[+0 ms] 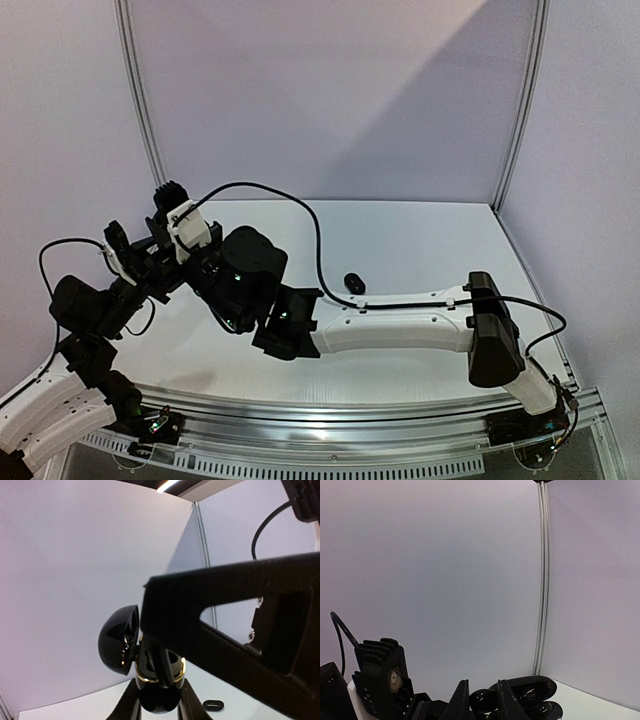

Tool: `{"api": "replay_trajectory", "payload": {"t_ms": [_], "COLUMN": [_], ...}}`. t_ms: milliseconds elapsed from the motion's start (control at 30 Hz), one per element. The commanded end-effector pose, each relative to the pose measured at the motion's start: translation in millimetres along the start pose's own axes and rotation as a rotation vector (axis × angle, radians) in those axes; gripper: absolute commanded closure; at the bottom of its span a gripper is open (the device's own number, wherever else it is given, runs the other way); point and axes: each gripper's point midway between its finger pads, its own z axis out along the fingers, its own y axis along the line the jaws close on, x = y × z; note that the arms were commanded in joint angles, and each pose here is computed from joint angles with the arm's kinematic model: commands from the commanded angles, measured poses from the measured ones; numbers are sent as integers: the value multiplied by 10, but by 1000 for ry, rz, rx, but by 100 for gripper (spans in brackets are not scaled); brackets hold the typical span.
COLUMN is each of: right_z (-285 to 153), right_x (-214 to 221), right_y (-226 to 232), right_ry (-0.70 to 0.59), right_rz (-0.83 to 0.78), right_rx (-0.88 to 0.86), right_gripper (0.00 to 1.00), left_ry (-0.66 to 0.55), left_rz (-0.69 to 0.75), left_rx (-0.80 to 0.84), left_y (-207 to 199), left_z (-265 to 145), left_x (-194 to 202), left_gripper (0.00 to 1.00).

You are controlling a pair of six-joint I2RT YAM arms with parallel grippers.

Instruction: Insert the wireless bluetooth earbuds into the charging case

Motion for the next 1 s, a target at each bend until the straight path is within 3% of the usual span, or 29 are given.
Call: {"api": "replay_trajectory", "payload": {"t_ms": [0,300,967], "right_z": [47,63,67], "right_x": [-101,-243,121], "right_y": [-117,-113,-129], "right_ry": [-5,-44,47], "right_rz": [-33,-39,-67], "right_rx": [38,30,56], "right_gripper": [100,100,100], "left_ry": [-49,-45,-54], "left_rz": [-1,-2,2], "left_rx": [13,18,12], "left_y": [-36,-44,-35], "left_z": [-9,-8,-13], "left_x": [-113,-102,-125], "left_gripper": [100,100,100]}}
